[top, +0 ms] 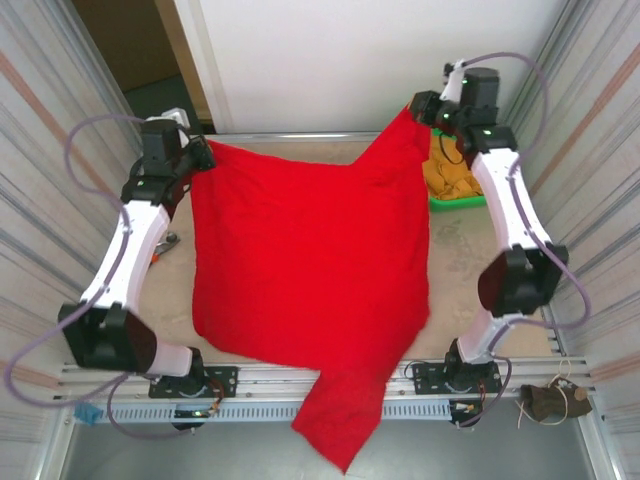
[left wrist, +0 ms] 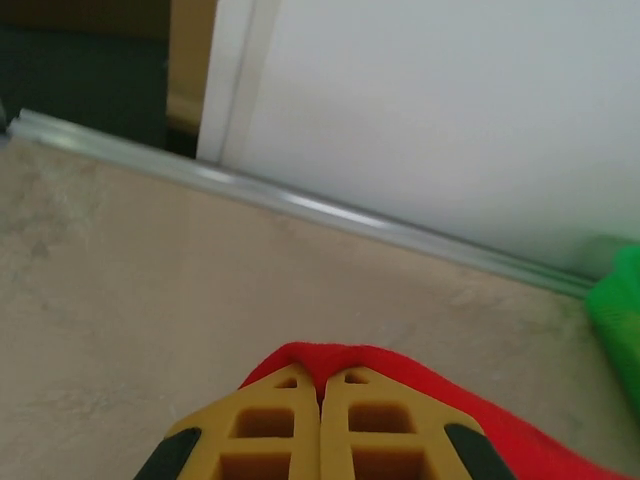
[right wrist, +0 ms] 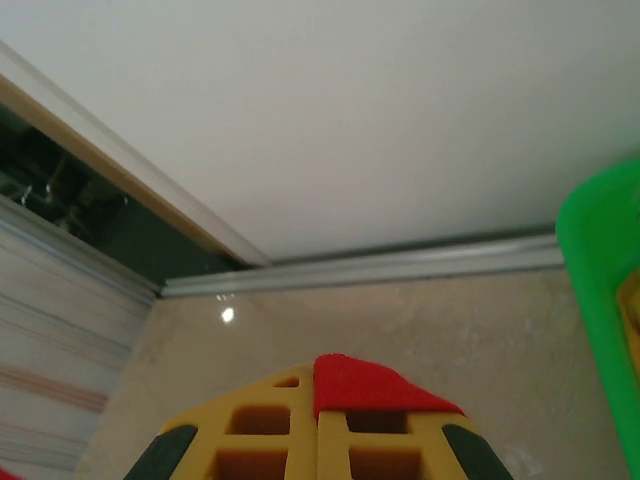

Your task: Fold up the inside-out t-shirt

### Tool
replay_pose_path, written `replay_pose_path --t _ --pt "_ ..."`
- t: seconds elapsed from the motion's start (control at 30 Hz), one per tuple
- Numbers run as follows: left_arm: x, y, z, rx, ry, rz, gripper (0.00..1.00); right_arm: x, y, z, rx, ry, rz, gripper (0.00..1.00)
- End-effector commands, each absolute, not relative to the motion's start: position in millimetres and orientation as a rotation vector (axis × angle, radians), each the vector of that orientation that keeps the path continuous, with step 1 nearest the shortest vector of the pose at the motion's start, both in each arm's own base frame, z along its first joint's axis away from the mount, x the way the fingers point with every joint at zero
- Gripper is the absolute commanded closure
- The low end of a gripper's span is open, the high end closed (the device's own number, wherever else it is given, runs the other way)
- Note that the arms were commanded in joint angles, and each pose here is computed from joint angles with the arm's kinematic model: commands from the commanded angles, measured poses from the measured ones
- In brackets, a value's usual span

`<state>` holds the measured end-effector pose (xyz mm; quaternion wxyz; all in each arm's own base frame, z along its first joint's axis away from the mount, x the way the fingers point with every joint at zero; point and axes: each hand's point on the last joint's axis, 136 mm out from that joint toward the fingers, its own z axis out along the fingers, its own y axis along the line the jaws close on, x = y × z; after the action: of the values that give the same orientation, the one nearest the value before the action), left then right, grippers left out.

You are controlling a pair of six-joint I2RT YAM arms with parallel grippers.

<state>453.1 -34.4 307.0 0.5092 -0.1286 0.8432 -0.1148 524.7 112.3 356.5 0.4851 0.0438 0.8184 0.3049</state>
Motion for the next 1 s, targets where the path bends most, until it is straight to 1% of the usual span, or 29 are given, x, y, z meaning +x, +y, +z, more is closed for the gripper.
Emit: replay_pose_path --t 0.0,0.07,0.13,0.23,0.33,0.37,0.4,0.47,0.5,0.53,0.6,0.63,0.7,0.77,0.87,0.97 --pt "495.8 -26.4 293.9 -0.290 1.992 -0.236 1.00 553.5 142.4 357.7 -0.007 1.943 0.802 1.00" --pt "523.3 -23.0 262.3 -0.297 2.052 -0.200 1.00 584.5 153.4 318.0 -0.006 2.011 0.813 1.00" --pt "547.1 -23.5 237.0 -0.291 2.098 -0.182 1.00 608.8 165.7 291.4 -0.019 2.048 0.822 1.00" --pt "579.0 -21.3 209.7 -0.285 2.130 -0.149 1.00 636.6 182.2 261.6 -0.037 2.079 0.817 1.00" --pt "606.1 -20.5 192.4 -0.278 2.144 -0.131 1.00 660.0 187.7 251.7 -0.008 2.044 0.816 1.00" --pt "613.8 -20.5 177.1 -0.282 2.167 -0.122 1.00 667.0 186.0 244.6 0.014 2.037 0.825 1.00" --pt "621.1 -20.0 171.1 -0.286 2.173 -0.117 1.00 673.9 185.0 239.5 0.036 2.023 0.838 0.96" --pt "631.6 -18.4 163.8 -0.301 2.174 -0.107 1.00 682.7 184.5 227.5 0.053 2.014 0.854 0.83" --pt "636.6 -17.7 161.6 -0.305 2.169 -0.108 0.99 685.5 184.9 223.2 0.057 2.009 0.865 0.67" --pt "641.5 -16.5 160.7 -0.306 2.161 -0.111 0.86 687.0 186.1 220.7 0.056 2.005 0.882 0.49" --pt "649.4 -13.0 160.8 -0.315 2.155 -0.120 0.61 685.1 190.1 219.7 0.049 2.009 0.911 0.36" --pt "652.6 -10.0 162.9 -0.326 2.151 -0.124 0.51 682.6 191.9 222.7 0.039 2.010 0.922 0.33" --pt "657.0 -3.9 170.6 -0.341 2.137 -0.141 0.35 676.1 196.2 233.4 0.016 2.004 0.936 0.31" --pt "658.6 0.9 183.8 -0.349 2.120 -0.156 0.32 666.9 200.0 248.8 -0.002 1.990 0.949 0.30" --pt "653.2 4.5 210.7 -0.340 2.094 -0.155 0.30 645.3 208.3 279.2 -0.038 1.973 0.974 0.32" --pt "631.3 2.4 233.4 -0.337 2.106 -0.168 0.30 612.9 215.1 300.0 -0.051 1.992 0.980 0.33"
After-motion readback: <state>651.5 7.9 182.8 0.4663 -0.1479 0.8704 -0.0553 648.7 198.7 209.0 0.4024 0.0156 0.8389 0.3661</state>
